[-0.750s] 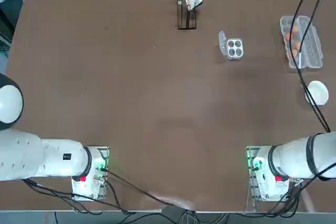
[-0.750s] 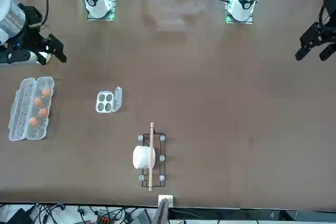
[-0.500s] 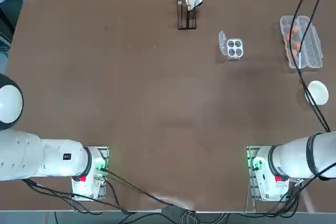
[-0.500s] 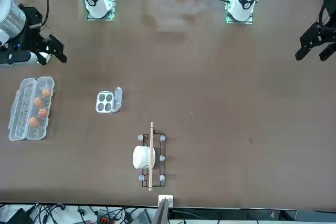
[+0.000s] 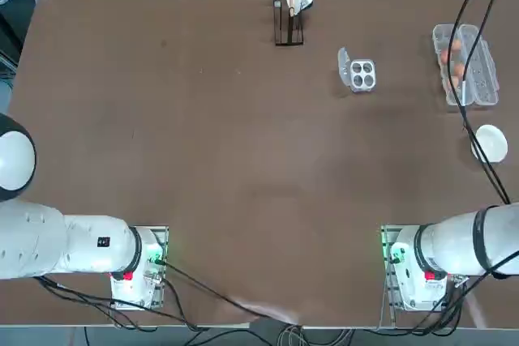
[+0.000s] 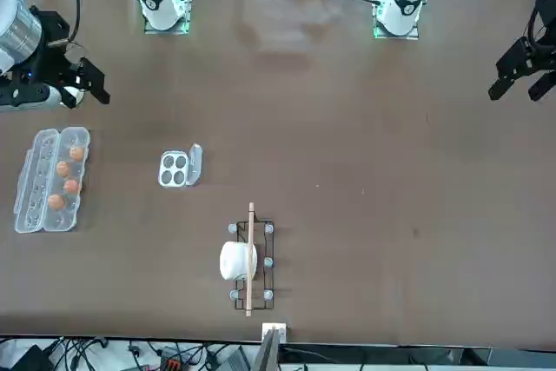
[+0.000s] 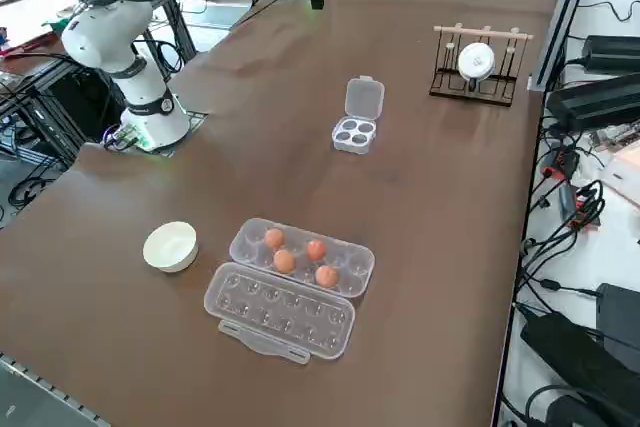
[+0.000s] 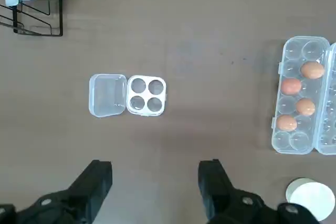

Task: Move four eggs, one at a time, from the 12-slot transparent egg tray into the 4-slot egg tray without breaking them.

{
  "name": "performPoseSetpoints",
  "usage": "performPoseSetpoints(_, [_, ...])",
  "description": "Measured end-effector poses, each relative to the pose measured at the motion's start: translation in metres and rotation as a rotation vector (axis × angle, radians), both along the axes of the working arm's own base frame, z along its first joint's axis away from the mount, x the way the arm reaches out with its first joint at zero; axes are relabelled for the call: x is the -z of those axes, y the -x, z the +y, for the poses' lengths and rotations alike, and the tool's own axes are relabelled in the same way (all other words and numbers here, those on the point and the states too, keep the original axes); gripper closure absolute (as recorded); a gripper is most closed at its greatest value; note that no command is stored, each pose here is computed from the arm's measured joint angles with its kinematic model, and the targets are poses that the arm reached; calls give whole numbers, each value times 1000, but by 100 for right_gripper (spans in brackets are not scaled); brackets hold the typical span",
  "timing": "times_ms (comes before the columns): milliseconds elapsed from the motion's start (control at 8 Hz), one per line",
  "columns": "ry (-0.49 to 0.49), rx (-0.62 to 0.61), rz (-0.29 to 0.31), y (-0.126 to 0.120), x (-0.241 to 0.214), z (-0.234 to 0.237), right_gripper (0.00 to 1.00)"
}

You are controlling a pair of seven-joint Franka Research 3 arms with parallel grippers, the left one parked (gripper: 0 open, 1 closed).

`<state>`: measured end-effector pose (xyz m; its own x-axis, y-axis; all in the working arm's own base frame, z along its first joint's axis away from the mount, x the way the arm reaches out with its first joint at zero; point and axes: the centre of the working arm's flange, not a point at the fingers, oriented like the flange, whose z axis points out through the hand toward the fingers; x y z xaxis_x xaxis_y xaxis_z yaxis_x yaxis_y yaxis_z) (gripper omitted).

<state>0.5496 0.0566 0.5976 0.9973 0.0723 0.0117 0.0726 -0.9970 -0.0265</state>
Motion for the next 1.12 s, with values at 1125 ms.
performPoseSetpoints(1125, [0, -13, -4, 0, -2, 4, 0])
